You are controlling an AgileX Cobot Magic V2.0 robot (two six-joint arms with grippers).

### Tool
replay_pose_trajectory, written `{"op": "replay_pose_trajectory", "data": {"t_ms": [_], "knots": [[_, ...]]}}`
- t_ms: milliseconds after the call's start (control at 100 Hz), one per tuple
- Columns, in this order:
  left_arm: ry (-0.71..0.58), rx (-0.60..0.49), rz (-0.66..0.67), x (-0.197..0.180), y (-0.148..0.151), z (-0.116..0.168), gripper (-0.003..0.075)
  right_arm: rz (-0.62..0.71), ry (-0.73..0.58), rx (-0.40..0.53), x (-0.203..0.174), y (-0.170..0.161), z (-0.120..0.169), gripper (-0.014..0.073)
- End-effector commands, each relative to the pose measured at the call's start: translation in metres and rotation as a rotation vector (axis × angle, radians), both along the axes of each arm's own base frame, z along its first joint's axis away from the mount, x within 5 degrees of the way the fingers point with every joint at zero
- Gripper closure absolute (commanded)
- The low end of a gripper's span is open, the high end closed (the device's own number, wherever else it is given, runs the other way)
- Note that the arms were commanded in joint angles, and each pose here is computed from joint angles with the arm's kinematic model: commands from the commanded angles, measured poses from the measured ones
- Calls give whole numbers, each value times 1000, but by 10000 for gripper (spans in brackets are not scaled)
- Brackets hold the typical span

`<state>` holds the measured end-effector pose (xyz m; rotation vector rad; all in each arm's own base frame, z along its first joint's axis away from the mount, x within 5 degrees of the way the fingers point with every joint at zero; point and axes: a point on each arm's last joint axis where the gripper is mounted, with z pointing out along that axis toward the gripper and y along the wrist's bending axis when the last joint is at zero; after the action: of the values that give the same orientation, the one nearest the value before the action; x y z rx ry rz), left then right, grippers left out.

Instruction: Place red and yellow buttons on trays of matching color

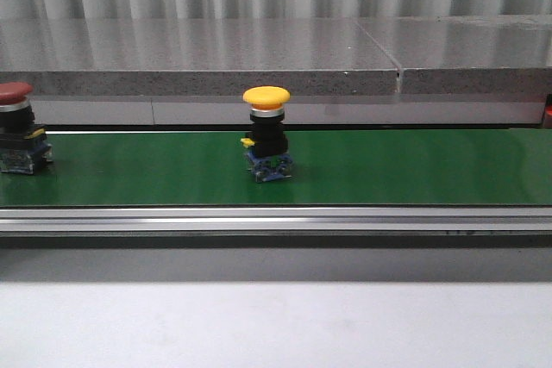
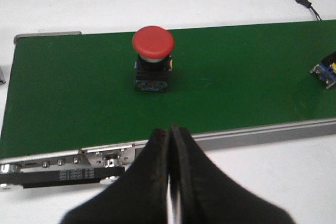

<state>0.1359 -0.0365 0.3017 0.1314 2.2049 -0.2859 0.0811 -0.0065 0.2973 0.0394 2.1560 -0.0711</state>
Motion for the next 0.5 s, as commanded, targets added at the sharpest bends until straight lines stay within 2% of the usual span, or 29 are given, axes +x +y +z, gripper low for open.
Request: {"op": "replay_pose_trajectory", "data": {"t_ms": [0, 200, 490], "knots": [[-116, -32, 4, -9, 1, 9, 740, 2, -81, -11, 3, 0, 12, 662], [-153, -39, 3, -29, 6, 2, 740, 2, -81, -11, 3, 0, 12, 662], [-142, -39, 0, -31, 6, 1, 740, 2, -81, -11, 3, 0, 12, 662]]}}
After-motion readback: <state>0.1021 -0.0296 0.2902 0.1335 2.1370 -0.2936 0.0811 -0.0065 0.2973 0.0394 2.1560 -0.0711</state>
